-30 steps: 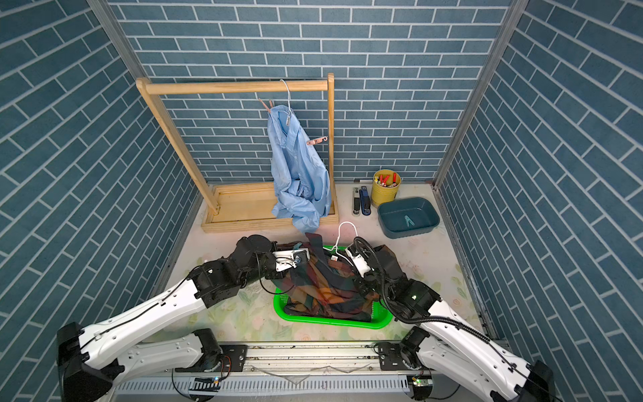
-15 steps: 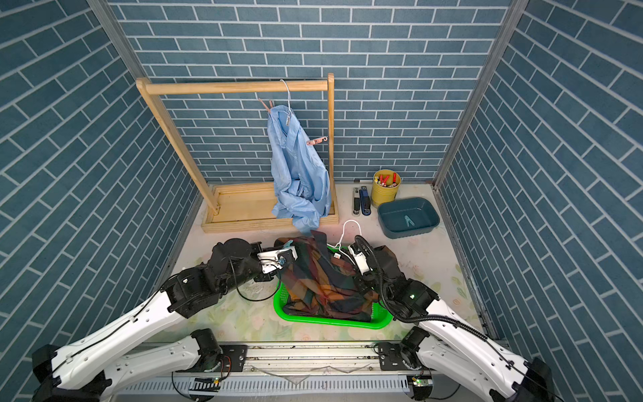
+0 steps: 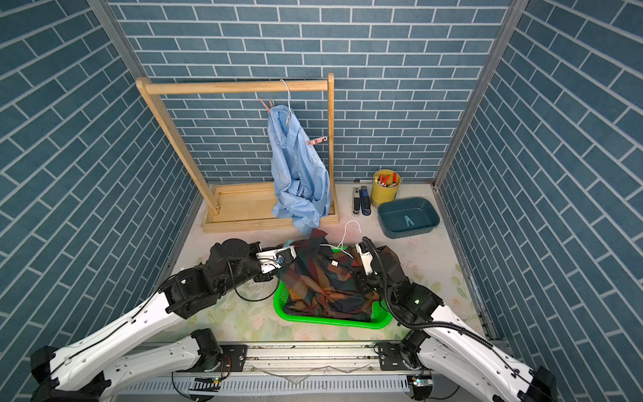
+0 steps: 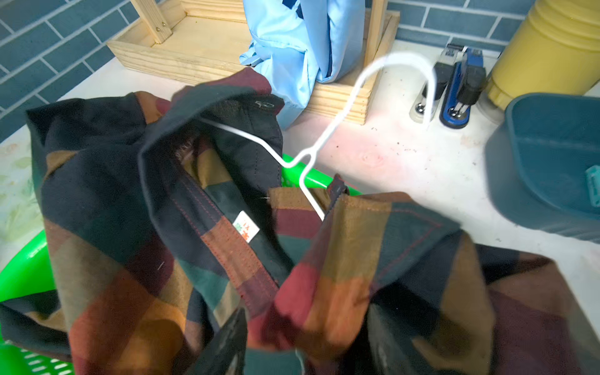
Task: Remove the clothespins securing long-sleeve shirts to the hanger
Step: Place the hanger in the bin.
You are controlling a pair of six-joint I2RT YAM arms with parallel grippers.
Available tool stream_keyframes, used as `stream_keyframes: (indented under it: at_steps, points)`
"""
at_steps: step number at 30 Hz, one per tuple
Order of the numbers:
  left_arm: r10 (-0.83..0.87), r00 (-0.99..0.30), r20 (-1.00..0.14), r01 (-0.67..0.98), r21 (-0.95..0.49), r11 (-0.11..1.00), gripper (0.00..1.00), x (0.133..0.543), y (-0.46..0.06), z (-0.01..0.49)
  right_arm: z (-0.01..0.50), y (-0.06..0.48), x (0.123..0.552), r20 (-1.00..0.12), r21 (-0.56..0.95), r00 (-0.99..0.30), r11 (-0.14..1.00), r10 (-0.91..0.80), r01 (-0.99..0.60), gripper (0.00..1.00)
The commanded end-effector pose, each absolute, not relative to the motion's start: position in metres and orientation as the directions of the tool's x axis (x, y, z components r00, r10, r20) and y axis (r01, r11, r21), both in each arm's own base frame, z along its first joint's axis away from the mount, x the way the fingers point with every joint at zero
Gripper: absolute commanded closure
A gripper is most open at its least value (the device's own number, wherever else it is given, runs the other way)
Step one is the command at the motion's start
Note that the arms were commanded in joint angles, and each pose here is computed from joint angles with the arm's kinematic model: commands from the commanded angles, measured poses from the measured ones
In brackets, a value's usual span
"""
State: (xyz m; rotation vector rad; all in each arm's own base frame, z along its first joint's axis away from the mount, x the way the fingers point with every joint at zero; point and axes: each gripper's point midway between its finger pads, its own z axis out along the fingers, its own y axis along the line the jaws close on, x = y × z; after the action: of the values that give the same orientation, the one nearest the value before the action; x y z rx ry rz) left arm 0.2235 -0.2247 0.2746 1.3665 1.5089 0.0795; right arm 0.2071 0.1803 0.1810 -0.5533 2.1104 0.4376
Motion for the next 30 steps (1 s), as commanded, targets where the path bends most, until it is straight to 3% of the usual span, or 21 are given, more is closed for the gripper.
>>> stream_keyframes:
  at_steps: [1, 3, 12, 16, 17, 18, 20, 24, 30]
  points:
    - [0.724, 0.201, -0.660, 0.702, 0.612, 0.364, 0.98, 0.221, -0.229, 0.287, 0.204, 0.173, 0.210, -0.863, 0.098, -0.472, 0.857, -0.181, -0.506, 0.30]
    - [0.719, 0.198, -0.666, 0.712, 0.602, 0.362, 0.98, 0.220, -0.231, 0.288, 0.211, 0.169, 0.210, -0.872, 0.085, -0.456, 0.863, -0.178, -0.499, 0.23]
    - [0.627, 0.189, -0.756, 0.810, 0.480, 0.335, 0.98, 0.204, -0.255, 0.289, 0.243, 0.179, 0.210, -0.925, 0.103, -0.358, 0.826, -0.125, -0.554, 0.21]
    - [0.603, 0.170, -0.780, 0.864, 0.412, 0.289, 0.98, 0.197, -0.271, 0.281, 0.266, 0.206, 0.203, -0.959, 0.126, -0.271, 0.728, -0.086, -0.674, 0.20]
    - [0.595, 0.168, -0.786, 0.877, 0.395, 0.274, 0.98, 0.195, -0.276, 0.280, 0.270, 0.212, 0.200, -0.967, 0.114, -0.239, 0.700, -0.083, -0.705, 0.16]
    - [0.586, 0.167, -0.793, 0.888, 0.380, 0.260, 0.98, 0.194, -0.280, 0.279, 0.273, 0.215, 0.199, -0.973, 0.110, -0.220, 0.682, -0.076, -0.723, 0.05]
    - [0.572, 0.158, -0.805, 0.907, 0.347, 0.238, 0.98, 0.193, -0.287, 0.277, 0.278, 0.225, 0.195, -0.977, 0.085, -0.189, 0.638, -0.097, -0.765, 0.01]
    - [0.541, 0.127, -0.831, 0.935, 0.282, 0.215, 0.99, 0.197, -0.296, 0.276, 0.263, 0.246, 0.184, -0.956, 0.008, -0.157, 0.515, -0.247, -0.857, 0.01]
    - [0.536, 0.106, -0.838, 0.953, 0.240, 0.186, 0.99, 0.203, -0.299, 0.273, 0.262, 0.255, 0.181, -0.950, -0.074, -0.081, 0.473, -0.300, -0.878, 0.07]
